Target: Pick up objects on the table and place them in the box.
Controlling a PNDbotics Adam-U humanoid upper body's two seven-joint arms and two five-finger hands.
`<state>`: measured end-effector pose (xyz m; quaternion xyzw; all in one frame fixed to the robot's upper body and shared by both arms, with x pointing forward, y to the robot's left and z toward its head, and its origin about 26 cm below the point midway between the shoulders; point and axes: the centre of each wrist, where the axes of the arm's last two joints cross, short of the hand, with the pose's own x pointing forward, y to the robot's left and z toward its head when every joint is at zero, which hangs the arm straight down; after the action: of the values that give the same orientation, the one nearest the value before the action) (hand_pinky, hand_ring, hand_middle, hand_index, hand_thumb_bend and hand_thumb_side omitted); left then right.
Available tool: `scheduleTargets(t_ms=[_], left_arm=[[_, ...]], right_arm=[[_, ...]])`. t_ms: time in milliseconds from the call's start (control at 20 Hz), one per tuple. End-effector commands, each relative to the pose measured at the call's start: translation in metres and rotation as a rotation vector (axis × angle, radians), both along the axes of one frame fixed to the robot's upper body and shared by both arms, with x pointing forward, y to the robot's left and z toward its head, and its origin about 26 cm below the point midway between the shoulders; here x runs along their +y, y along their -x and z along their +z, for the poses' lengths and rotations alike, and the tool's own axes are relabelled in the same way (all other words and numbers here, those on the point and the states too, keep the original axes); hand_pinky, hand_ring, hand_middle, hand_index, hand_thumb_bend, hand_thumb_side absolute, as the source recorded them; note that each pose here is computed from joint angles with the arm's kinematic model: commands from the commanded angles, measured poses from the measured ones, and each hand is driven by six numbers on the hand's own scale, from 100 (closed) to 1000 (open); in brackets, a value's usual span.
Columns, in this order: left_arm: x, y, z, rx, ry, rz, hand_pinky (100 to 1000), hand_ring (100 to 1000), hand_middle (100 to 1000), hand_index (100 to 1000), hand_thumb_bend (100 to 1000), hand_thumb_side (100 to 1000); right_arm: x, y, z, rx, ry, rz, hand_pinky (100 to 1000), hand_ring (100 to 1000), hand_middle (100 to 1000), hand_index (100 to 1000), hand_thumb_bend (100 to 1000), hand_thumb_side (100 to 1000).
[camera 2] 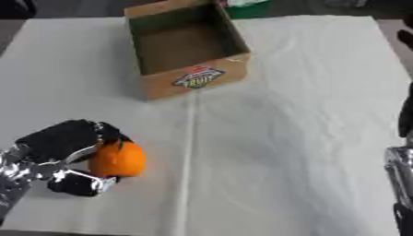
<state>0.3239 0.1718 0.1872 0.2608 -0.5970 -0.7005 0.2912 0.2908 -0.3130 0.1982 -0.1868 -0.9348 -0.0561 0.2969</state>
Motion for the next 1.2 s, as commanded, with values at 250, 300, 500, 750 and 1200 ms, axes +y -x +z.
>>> scheduleTargets(t_ms=[250,300,500,750,1200], left_arm=[[0.007,0.007,0.021,-0.038,0.04,0.011,356,504,574,805,100,298],[0.008,0.008,0.024,-0.046,0.047,0.013,357,505,574,806,100,298],[0.011,0.011,0.04,-0.1,0.077,0.017,357,509,576,803,100,296],[0.012,0.011,0.07,-0.229,0.103,0.031,358,512,584,808,100,293],[-0.004,-0.003,0.128,-0.5,0.203,0.078,362,516,593,810,100,298]], right_arm=[[-0.001,0.002,0.007,-0.024,0.015,0.002,805,810,674,801,100,1000],[-0.001,0.002,0.007,-0.025,0.015,0.002,805,810,674,801,100,1000],[-0.002,0.002,0.007,-0.027,0.017,0.0,805,809,674,801,100,1000],[-0.003,0.002,0.01,-0.037,0.024,-0.003,803,808,674,802,100,1000],[-0.003,0.002,0.013,-0.05,0.032,0.004,803,807,675,802,100,1000]])
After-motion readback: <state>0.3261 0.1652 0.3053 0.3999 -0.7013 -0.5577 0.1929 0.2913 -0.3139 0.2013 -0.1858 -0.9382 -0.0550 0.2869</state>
